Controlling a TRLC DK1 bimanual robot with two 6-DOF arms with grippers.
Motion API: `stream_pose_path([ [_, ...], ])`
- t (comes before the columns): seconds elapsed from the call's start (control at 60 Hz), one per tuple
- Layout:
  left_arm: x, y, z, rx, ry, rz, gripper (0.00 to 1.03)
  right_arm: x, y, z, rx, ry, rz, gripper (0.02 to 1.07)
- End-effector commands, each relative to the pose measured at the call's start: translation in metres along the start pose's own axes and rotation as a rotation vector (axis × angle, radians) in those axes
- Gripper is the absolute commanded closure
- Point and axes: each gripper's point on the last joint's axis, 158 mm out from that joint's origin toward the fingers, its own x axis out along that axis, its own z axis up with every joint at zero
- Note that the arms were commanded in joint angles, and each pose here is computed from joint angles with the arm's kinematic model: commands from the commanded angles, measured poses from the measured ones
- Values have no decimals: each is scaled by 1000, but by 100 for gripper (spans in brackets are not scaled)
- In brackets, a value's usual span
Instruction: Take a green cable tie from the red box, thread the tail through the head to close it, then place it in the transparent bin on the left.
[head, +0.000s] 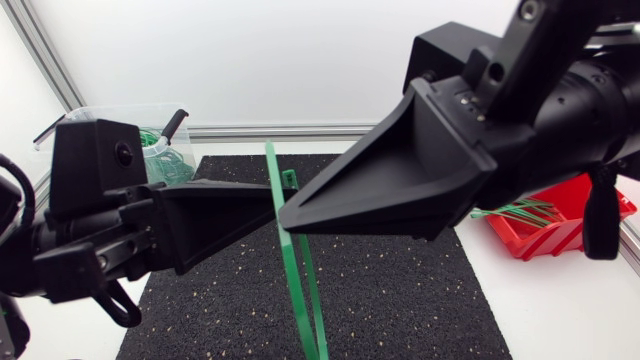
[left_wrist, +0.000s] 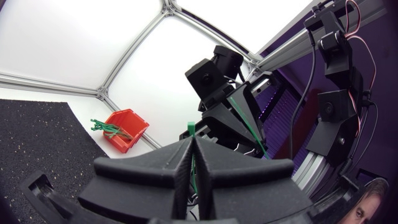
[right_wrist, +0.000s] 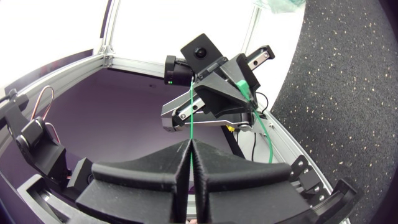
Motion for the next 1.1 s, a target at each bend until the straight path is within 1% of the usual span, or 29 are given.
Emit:
stream_pose_path([
  [0.0,1,6,-9,14,10,8,99,-3,3,4,66,9,-1,101],
  [0.4,3,12,-2,51,-14,32,99,-9,-13,-6,210,29,-36,101],
  [0.717,4,4,1,83,-30,22,99,-10,-17,-6,233,29,-43,101],
  [1.083,4,-1,5,93,-45,18,99,-11,-29,1,264,15,-54,101],
])
